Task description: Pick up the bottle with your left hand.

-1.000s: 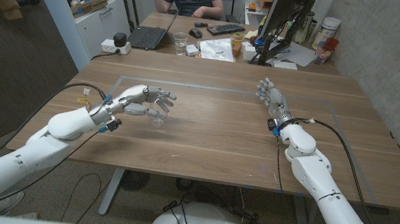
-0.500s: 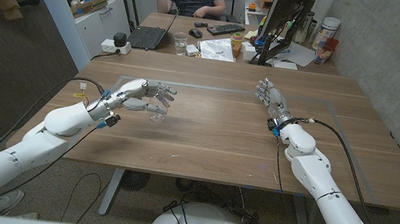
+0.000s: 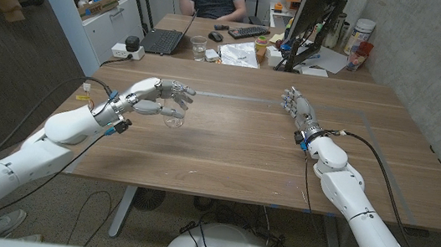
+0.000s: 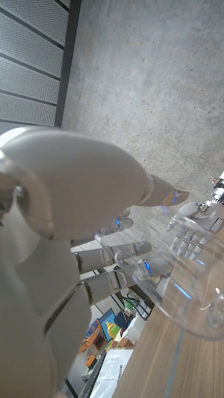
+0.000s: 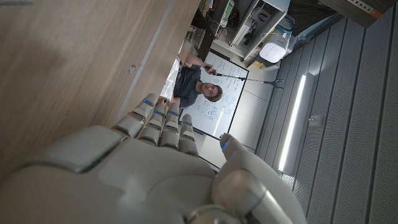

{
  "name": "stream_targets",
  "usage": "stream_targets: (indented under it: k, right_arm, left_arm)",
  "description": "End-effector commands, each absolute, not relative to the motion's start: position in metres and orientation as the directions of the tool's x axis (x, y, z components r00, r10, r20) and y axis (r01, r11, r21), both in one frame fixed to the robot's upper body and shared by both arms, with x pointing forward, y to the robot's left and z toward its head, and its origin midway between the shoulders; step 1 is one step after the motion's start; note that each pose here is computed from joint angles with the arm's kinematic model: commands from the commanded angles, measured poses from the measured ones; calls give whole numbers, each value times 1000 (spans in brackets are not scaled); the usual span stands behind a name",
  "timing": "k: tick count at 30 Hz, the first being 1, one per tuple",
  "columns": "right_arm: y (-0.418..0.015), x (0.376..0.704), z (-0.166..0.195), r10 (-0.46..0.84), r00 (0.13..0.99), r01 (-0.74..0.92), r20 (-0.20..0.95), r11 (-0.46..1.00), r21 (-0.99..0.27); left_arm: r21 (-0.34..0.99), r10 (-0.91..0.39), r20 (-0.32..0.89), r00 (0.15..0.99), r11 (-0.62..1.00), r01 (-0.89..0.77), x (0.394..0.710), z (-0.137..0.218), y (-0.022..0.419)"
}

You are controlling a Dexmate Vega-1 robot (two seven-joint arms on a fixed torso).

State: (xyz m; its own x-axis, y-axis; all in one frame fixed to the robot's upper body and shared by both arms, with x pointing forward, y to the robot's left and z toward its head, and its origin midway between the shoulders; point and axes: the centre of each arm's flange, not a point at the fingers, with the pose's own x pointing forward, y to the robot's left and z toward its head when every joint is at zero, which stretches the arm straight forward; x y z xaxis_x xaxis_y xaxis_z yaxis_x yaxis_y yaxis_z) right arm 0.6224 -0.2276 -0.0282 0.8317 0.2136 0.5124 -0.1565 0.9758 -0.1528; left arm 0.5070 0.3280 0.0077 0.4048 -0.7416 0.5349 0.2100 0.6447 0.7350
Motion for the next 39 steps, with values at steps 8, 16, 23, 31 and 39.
stream_targets:
  k: [8, 16, 23, 31, 39]
  right_arm:
    - [-229, 621, -29, 214, 830, -157, 516, 976, -153]
    - [-228, 623, -28, 220, 828, -162, 515, 974, -156]
    - [-228, 625, -27, 217, 826, -163, 520, 976, -147]
    - [-228, 628, -27, 222, 827, -169, 516, 974, -148]
    - [-229, 630, -24, 221, 825, -165, 520, 975, -151]
  left_arm:
    - [739, -748, 556, 363, 645, 195, 492, 24, 323]
    - [733, -740, 572, 355, 655, 184, 488, 27, 321]
    - [746, -744, 562, 362, 645, 168, 488, 29, 321]
    - [748, -750, 555, 359, 639, 180, 490, 31, 319]
    - [751, -753, 555, 352, 636, 177, 491, 34, 317]
